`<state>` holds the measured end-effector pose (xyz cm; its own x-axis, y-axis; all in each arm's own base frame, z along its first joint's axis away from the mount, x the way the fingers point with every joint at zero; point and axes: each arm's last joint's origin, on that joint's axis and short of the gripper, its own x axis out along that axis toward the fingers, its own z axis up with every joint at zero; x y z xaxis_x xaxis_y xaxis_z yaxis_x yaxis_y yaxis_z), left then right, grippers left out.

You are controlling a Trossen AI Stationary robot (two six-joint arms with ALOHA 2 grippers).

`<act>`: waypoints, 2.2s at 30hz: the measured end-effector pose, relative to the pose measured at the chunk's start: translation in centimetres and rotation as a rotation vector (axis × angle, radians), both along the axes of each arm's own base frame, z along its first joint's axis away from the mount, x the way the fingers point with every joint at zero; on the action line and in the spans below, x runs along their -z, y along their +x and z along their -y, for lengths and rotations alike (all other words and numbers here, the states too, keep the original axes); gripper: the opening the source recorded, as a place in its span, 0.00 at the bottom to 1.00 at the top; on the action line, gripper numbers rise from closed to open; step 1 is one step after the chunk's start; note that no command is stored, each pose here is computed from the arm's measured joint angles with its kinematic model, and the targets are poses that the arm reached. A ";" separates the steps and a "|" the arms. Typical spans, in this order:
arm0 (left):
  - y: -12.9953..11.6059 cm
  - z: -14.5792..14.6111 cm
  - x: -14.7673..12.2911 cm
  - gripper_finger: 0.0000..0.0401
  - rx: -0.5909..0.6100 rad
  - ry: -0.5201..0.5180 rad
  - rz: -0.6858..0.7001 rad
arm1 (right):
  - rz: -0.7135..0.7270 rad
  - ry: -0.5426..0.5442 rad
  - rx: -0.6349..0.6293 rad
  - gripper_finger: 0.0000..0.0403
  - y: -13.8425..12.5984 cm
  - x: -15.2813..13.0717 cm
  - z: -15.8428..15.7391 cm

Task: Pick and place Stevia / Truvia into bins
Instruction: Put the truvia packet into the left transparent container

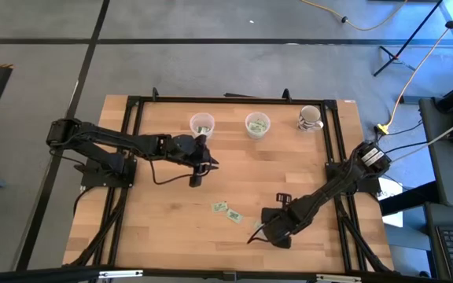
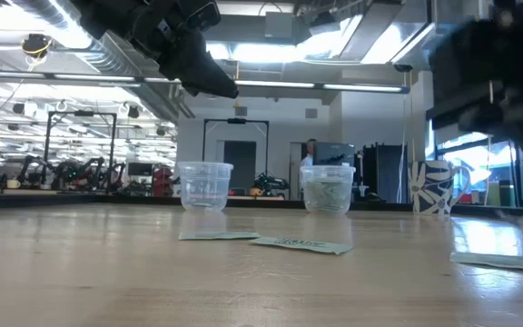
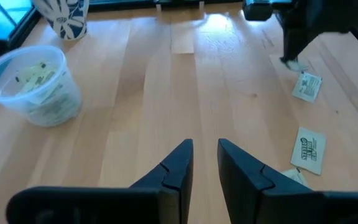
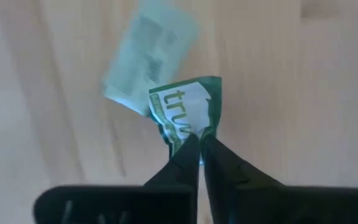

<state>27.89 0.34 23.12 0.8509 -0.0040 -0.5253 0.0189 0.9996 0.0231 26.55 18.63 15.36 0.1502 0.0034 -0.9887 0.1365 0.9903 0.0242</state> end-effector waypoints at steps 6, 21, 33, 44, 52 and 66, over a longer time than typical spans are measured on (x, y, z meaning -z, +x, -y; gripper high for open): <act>0.2 0.7 0.3 0.18 0.150 0.182 -0.001 | 0.041 -0.038 -0.048 0.03 1.9 -3.1 0.3; 3.2 7.4 3.0 0.28 0.692 0.833 0.240 | 0.299 -0.035 -0.245 0.03 7.8 -10.2 3.4; 3.6 8.7 2.8 0.28 0.646 0.995 0.301 | 0.417 -0.010 -0.288 0.03 9.7 -11.4 5.0; 3.2 10.2 2.7 0.22 0.735 1.085 0.348 | 0.421 -0.006 -0.246 0.03 10.0 -11.4 5.8; 3.2 10.0 2.7 0.04 0.655 1.128 0.288 | 0.421 -0.006 -0.247 0.03 10.0 -11.4 5.8; 3.2 9.9 2.7 0.01 0.648 1.122 0.282 | 0.385 -0.029 -0.203 0.13 9.7 -11.3 6.0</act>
